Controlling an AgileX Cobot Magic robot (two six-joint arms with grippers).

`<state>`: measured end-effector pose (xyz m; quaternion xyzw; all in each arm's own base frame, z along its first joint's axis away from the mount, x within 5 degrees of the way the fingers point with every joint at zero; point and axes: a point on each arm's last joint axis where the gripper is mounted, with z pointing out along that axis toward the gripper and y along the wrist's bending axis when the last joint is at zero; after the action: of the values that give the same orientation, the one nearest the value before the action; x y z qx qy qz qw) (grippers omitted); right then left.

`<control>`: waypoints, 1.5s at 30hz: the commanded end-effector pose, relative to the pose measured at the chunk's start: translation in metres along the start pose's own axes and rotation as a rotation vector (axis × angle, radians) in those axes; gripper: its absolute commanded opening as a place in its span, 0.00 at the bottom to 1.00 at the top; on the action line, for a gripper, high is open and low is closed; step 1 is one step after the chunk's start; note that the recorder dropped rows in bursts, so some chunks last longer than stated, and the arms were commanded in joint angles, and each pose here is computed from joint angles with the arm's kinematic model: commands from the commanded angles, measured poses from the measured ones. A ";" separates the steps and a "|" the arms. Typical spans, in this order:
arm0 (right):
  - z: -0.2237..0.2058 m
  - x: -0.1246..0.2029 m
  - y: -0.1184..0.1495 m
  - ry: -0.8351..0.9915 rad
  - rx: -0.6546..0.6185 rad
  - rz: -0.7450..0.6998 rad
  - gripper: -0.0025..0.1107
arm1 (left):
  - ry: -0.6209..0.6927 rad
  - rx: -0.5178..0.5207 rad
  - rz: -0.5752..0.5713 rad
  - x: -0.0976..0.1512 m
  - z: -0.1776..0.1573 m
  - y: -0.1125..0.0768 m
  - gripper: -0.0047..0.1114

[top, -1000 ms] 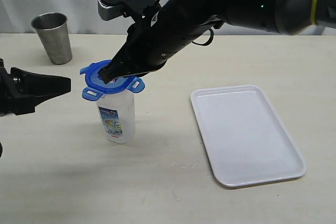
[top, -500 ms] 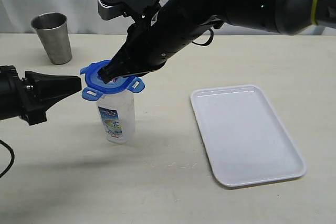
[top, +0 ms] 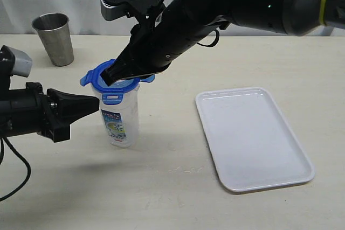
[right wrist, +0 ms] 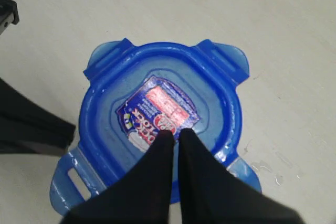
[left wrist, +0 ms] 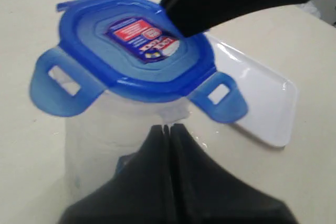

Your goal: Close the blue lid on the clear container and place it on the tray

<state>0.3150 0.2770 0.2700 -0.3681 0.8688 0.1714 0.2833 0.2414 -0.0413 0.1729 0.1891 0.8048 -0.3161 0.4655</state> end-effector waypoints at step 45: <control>0.007 0.014 -0.043 -0.055 0.055 0.136 0.06 | -0.068 -0.207 -0.149 -0.011 0.006 0.026 0.04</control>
<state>0.3401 0.2450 0.2497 -0.2921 0.8906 0.1722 0.3030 0.2619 -0.0243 0.1730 0.0698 0.8317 -0.2638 0.4836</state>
